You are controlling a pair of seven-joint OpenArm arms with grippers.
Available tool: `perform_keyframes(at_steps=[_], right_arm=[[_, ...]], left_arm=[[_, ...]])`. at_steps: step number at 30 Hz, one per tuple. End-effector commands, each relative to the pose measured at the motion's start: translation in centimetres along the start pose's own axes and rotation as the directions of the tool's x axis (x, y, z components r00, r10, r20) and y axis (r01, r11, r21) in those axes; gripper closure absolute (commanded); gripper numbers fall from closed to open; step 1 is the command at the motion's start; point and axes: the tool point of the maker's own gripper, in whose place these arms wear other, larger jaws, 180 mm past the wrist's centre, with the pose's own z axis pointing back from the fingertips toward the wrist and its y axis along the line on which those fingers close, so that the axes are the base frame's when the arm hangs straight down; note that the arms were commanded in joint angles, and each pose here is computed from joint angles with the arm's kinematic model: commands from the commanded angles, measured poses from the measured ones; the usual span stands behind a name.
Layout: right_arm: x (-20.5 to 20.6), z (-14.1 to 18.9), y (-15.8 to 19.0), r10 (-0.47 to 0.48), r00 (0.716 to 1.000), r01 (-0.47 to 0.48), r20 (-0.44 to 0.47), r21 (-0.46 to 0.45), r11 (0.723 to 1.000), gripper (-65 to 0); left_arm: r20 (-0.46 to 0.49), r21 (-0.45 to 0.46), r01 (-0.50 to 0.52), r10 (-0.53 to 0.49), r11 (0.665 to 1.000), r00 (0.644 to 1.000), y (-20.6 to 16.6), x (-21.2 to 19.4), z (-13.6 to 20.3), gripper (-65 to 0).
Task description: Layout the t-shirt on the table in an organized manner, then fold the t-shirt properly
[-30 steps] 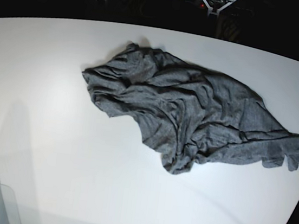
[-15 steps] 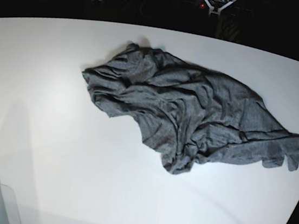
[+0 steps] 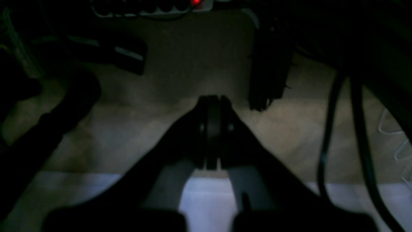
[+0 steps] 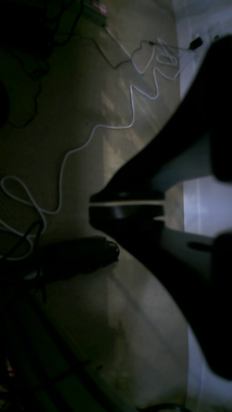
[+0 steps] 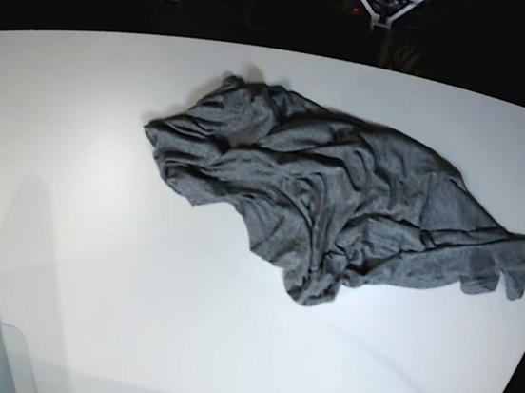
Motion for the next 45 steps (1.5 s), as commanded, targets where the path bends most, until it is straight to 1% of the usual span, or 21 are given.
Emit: perform_keyframes(at_steps=[1,3,5,8,10,12,14,16,18,20,23,25,29,30,33,34,37,39,41,42,45], right_arm=[[-1.5,0.1,-0.6,0.004,1.0,-0.004,-0.02,-0.005,1.0,0.0],[-1.7,0.3,-0.7,0.006,1.0,-0.006,-0.004,-0.007,1.0,0.0],[-2.2,0.9,-0.9,0.013,1.0,-0.013,0.028,-0.009,1.0,0.0],[-2.5,2.7,-1.9,0.033,0.994,-0.031,0.109,-0.021,0.999,0.0],[-2.4,4.5,-2.1,0.046,0.984,-0.043,0.173,-0.024,0.999,0.0],[-1.7,6.7,-2.4,0.055,0.968,-0.049,0.245,-0.03,0.998,0.0],[-1.1,9.1,-3.6,0.085,0.949,-0.073,0.303,-0.049,0.996,0.0],[-0.1,11.6,-4.0,0.107,0.925,-0.092,0.366,-0.057,0.994,0.0],[1.1,14.2,-5.5,0.118,0.899,-0.086,0.422,-0.093,0.992,0.0],[2.8,16.8,-6.9,0.121,0.867,-0.068,0.483,-0.127,0.99,0.0],[5.5,20.8,-8.1,0.14,0.809,-0.051,0.571,-0.169,0.984,0.0],[7.5,23.2,-8.5,0.154,0.767,-0.043,0.622,-0.19,0.981,0.0],[11.3,26.6,-8.3,0.153,0.71,-0.018,0.687,-0.2,0.98,0.0],[12.4,27.3,-8.1,0.152,0.691,-0.013,0.706,-0.199,0.98,0.0],[15.4,29.2,-7.4,0.149,0.628,-0.003,0.763,-0.189,0.982,0.0],[16.6,29.7,-6.9,0.143,0.601,-0.001,0.787,-0.179,0.984,0.0],[19.3,30.9,-5.6,0.117,0.537,0.01,0.836,-0.144,0.99,0.0],[21.4,31.5,-4.3,0.102,0.497,-0.005,0.861,-0.115,0.993,-3.5],[22.8,31.9,-3.0,0.087,0.479,-0.02,0.874,-0.088,0.996,-8.8],[23.6,32.0,-1.8,0.072,0.473,-0.036,0.878,-0.063,0.997,-12.3],[26.1,33.0,1.4,0.048,0.439,-0.093,0.897,-0.008,0.996,-23.0]], left_arm=[[-0.008,0.011,0.001,-0.001,1.0,1.0,0.5,-1.4,0.2,0.0],[0.035,0.02,0.004,-0.005,1.0,0.999,1.2,-1.5,0.7,0.0],[0.058,0.022,-0.024,0.022,0.999,0.998,1.6,-2.6,1.4,0.0],[0.078,0.034,-0.097,0.094,0.995,0.992,3.3,-3.9,2.4,0.0],[0.095,0.044,-0.131,0.127,0.99,0.987,4.7,-4.5,3.2,0.0],[0.113,0.053,-0.153,0.147,0.987,0.983,6.0,-5.2,4.0,0.0],[0.138,0.055,-0.156,0.148,0.986,0.979,6.9,-5.5,5.2,0.0],[0.171,0.052,-0.147,0.136,0.988,0.976,7.6,-5.7,6.6,0.0],[0.2,0.042,-0.133,0.122,0.99,0.972,7.8,-6.0,8.4,0.0],[0.25,0.026,-0.113,0.103,0.993,0.963,7.9,-5.4,10.4,0.0],[0.327,-0.017,-0.104,0.103,0.994,0.939,7.2,-3.8,13.7,0.0],[0.385,-0.026,-0.127,0.128,0.992,0.914,7.7,-2.2,15.9,0.0],[0.504,-0.02,-0.152,0.141,0.988,0.852,8.6,1.2,20.1,0.0],[0.529,-0.023,-0.16,0.148,0.987,0.836,8.6,1.9,21.0,0.0],[0.592,-0.008,-0.183,0.152,0.983,0.791,9.6,3.7,23.5,0.0],[0.61,-0.007,-0.188,0.154,0.982,0.777,9.7,4.3,24.2,0.0],[0.644,0.01,-0.209,0.154,0.978,0.75,10.5,5.0,25.8,0.0],[0.658,0.016,-0.213,0.151,0.977,0.738,10.8,5.5,26.3,0.0],[0.661,0.021,-0.215,0.148,0.976,0.736,11.0,5.6,26.4,0.0],[0.66,0.021,-0.216,0.149,0.976,0.737,11.0,5.5,26.3,0.0],[0.66,0.021,-0.216,0.149,0.976,0.737,11.0,5.5,26.3,0.0]])
